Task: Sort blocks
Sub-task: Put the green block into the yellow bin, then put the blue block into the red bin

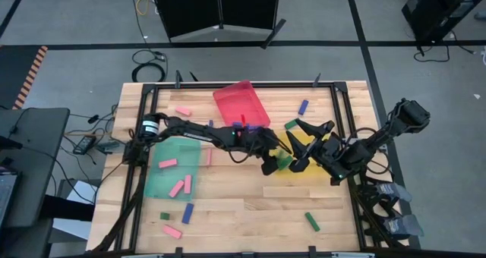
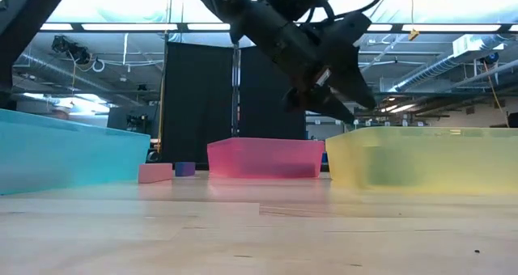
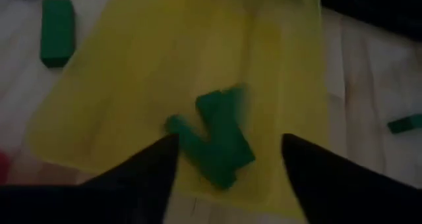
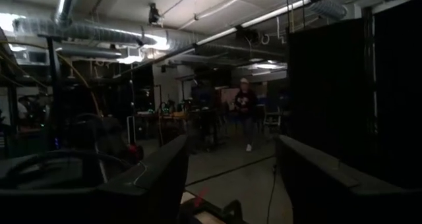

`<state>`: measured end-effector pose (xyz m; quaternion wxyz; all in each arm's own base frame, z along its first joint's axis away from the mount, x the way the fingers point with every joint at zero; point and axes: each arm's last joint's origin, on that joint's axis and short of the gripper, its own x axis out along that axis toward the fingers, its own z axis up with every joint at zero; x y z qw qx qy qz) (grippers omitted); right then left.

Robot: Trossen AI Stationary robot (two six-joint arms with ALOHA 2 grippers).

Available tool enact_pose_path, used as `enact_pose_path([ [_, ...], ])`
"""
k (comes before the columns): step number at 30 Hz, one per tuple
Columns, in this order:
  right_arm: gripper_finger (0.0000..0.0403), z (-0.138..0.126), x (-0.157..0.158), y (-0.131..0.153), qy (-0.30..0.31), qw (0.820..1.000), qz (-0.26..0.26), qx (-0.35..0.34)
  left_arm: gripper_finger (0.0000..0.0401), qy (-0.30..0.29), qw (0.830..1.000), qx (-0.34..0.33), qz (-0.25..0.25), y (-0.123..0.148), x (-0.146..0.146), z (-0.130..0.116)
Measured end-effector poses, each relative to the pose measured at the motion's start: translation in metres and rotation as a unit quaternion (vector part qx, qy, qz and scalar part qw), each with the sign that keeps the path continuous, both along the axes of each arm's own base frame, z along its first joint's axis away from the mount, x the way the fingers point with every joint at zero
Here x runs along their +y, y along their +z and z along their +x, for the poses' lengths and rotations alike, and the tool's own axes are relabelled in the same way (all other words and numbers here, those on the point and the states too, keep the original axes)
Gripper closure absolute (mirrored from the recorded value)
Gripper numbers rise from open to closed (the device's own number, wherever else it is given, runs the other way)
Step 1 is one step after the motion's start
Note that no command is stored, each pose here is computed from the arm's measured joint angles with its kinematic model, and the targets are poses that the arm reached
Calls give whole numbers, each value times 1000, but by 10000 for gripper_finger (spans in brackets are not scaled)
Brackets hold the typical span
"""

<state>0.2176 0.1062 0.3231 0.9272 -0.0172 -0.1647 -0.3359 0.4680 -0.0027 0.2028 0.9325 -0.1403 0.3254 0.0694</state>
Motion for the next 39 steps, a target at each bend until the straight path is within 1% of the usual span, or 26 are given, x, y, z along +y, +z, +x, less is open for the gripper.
enact_pose_path([
  [1, 163, 0, 0, 0, -1, 1000, 0, 1, 103, 0, 1000, 4, 0, 1, 0, -1],
  [3, 163, 0, 0, 0, -1, 1000, 0, 1, 70, -3, 1000, -5, 10, 9, 1, -3],
  [5, 164, 0, 0, 0, 0, 1000, 0, 2, 54, 4, 1000, -11, 27, 24, 2, -9],
  [7, 165, -1, 1, 0, -2, 1000, 2, 5, 52, 17, 998, -3, 53, 35, 0, -16],
  [10, 164, -2, 3, -2, -9, 1000, 5, 20, 65, 37, 995, 7, 92, 47, -5, -32],
  [13, 163, -1, 6, -4, -13, 999, 5, 36, 86, 52, 993, -27, 100, 61, -6, -56],
  [15, 163, 0, 7, -6, -10, 999, 4, 43, 102, 64, 993, -48, 91, 64, -5, -78],
  [18, 162, 3, 9, -9, -4, 999, 6, 52, 124, 87, 992, -56, 69, 58, -3, -118],
  [22, 163, 11, 6, -17, -3, 998, 16, 65, 148, 159, 984, -71, 40, 57, 1, -169],
  [25, 163, 18, 2, -24, 1, 997, 26, 74, 159, 200, 977, -66, 27, 52, 4, -198],
  [29, 161, 30, -8, -34, 42, 996, 49, 66, 163, 228, 970, -82, 20, 57, 6, -225],
  [34, 161, 44, -24, -48, 95, 988, 98, 73, 164, 218, 967, -134, 16, 75, 4, -250],
  [37, 161, 51, -35, -56, 112, 982, 129, 76, 164, 221, 962, -161, 22, 85, 4, -265],
  [39, 161, 59, -39, -63, 120, 980, 137, 82, 164, 222, 959, -172, 22, 88, 4, -274],
])
